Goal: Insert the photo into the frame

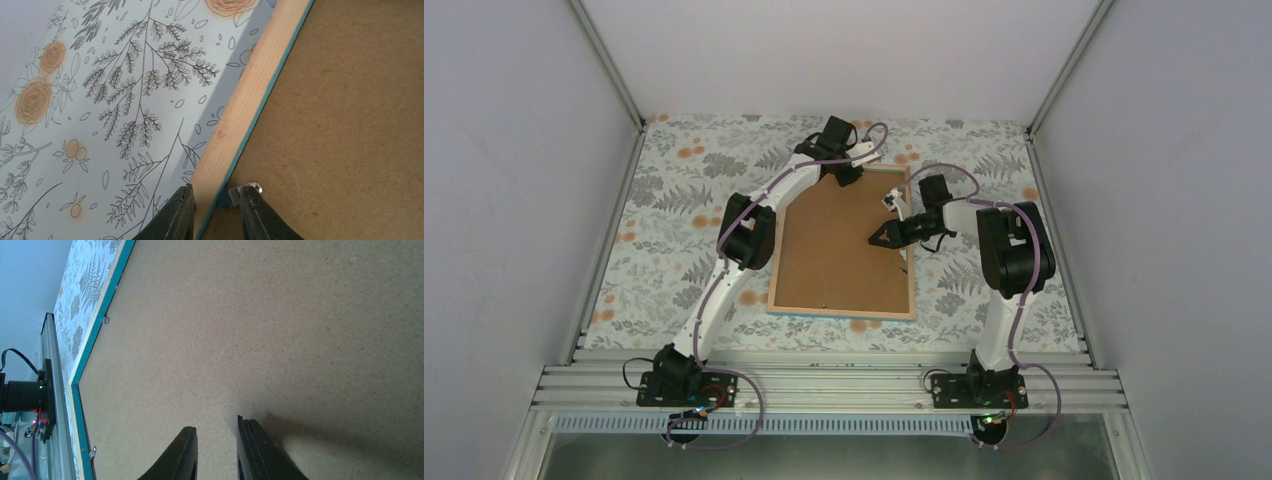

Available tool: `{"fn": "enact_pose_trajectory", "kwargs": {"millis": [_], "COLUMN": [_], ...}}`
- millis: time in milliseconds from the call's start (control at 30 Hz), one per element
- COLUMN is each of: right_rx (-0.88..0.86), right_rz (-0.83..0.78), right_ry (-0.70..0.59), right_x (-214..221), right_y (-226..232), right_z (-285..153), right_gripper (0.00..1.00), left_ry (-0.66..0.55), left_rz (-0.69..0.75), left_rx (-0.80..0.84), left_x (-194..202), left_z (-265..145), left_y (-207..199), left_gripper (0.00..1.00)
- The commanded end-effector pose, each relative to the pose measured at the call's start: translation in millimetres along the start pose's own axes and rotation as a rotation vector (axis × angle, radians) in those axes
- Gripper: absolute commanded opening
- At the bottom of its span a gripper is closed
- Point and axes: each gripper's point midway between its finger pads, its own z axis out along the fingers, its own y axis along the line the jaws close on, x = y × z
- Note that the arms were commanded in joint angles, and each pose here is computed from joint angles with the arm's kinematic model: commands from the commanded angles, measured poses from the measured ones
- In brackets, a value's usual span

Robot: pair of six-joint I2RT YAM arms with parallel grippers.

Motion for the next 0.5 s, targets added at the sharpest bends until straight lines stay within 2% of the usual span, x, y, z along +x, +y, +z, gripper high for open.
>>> {"fn": "enact_pose_trajectory", "kwargs": {"millis": [0,200,467], "right_rx": [0.013,0.011,0.011], "right_rz": [0.011,0.015,0.019], "right_ry": [0.031,0.035,0.04], "right_x": [14,15,18], "right_y": [-9,-10,-12], "right_z": [9,10,11], "right_gripper": [0.22,0.21,0.21], "left_ry": [0.061,0.062,0.049], "left_rz": [0.016,0.02,0.013], "left_rx": [0.025,0.038,0.09], "left_x": [29,32,31], "left_z": [26,29,30], "left_y": [-14,-17,-29], "left_gripper": [0.21,0.12,0.1]}}
